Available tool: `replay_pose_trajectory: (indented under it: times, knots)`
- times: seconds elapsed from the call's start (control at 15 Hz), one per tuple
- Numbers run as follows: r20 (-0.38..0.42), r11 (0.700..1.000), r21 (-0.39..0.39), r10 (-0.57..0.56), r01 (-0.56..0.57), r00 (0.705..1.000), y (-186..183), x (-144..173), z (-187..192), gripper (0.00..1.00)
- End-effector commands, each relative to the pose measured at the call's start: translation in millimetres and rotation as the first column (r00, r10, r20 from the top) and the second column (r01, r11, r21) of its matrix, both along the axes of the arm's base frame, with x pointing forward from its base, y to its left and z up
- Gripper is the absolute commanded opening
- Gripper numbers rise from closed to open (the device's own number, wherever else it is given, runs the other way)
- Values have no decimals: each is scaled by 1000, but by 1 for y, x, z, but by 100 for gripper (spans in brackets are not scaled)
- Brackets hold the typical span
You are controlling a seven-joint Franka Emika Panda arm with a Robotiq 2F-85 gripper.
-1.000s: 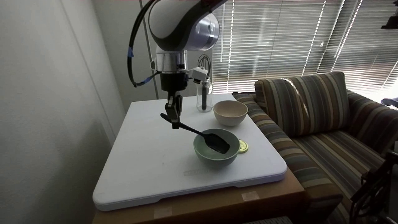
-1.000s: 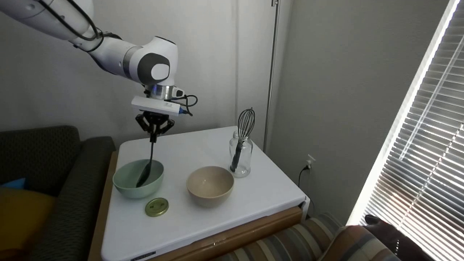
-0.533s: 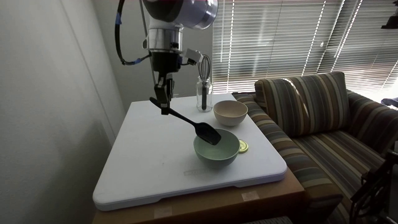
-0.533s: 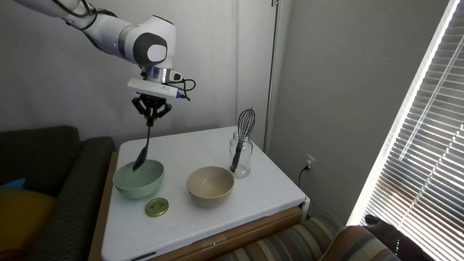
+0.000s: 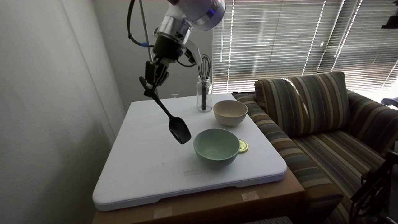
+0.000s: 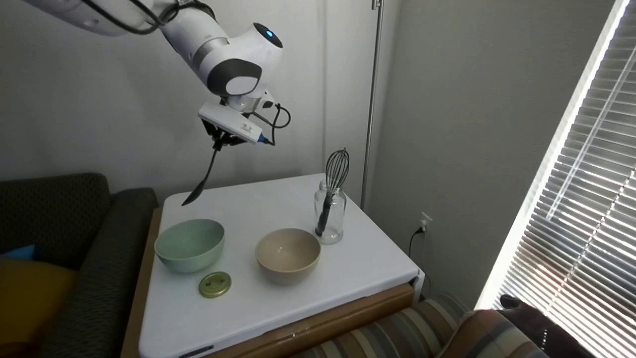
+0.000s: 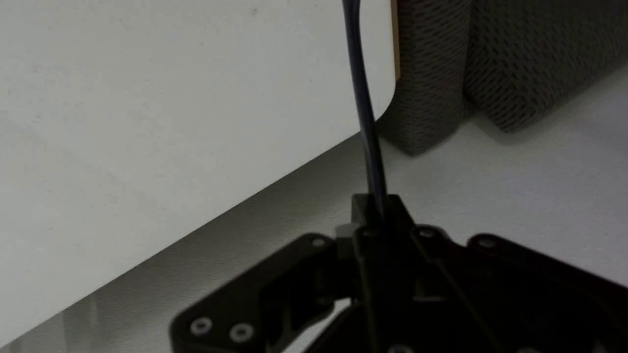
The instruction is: Put the spoon on the table
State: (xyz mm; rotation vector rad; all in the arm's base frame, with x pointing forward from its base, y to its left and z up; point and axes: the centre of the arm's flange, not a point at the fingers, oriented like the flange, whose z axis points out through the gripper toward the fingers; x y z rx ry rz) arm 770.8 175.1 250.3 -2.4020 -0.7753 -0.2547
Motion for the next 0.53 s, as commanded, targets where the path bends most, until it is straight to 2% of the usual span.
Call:
replay_pose_trajectory:
  times: [0.0, 0.33, 0.47]
  knots:
    - [-15, 984, 140, -112, 113, 994, -12, 36, -49, 2]
    - [-137, 942, 293, -129, 165, 982, -4, 41, -112, 2]
    - [-150, 932, 316, -134, 176, 980, 1, 41, -126, 2]
